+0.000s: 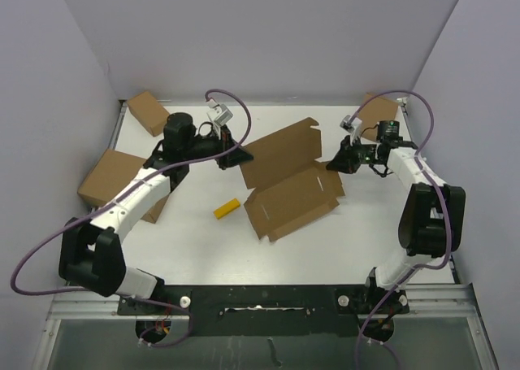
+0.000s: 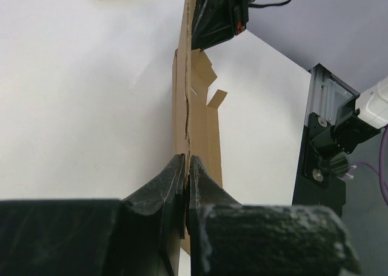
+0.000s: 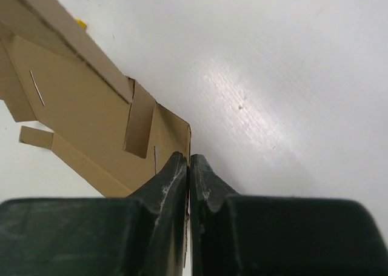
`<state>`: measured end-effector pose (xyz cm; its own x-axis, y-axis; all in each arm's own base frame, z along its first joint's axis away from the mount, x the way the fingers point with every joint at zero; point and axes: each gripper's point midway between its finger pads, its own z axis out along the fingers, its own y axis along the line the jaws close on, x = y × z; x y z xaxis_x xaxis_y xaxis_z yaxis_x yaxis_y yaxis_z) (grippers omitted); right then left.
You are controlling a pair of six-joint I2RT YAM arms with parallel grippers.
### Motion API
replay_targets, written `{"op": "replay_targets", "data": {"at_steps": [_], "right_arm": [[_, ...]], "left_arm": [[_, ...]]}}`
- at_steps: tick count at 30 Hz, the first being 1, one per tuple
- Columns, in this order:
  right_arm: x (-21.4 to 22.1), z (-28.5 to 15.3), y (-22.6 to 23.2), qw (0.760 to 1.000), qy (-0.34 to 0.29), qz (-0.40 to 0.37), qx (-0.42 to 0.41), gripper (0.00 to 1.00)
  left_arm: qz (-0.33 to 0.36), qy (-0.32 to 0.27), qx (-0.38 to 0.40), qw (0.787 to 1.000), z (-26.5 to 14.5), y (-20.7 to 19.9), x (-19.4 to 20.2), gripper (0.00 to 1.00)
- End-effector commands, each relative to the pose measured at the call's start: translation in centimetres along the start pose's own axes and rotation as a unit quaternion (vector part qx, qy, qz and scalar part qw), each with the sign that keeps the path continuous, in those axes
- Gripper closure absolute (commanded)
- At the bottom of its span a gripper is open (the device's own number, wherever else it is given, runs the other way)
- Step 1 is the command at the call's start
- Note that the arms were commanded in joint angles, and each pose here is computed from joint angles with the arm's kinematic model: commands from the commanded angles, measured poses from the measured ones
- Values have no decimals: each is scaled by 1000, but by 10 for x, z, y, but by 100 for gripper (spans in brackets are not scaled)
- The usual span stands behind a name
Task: Fold the paper box
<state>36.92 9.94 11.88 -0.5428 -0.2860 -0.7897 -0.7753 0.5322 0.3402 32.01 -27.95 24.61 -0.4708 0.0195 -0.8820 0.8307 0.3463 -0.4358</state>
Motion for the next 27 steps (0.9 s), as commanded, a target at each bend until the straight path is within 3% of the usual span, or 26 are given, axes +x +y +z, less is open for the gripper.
{"op": "replay_targets", "data": {"at_steps": [1,12,27], "right_arm": [[-72,-15,13,987,-121,-102,32,100],[-69,5,12,949,-230,-197,88,100],[-29,6,41,940,-252,-228,38,100]], "left_arm": [[127,-46,7,991,-23,-53,-64,100],[107,-21,13,994,-15,-54,-34,100],[70,-15,20,997,-13,-63,-1,100]]}}
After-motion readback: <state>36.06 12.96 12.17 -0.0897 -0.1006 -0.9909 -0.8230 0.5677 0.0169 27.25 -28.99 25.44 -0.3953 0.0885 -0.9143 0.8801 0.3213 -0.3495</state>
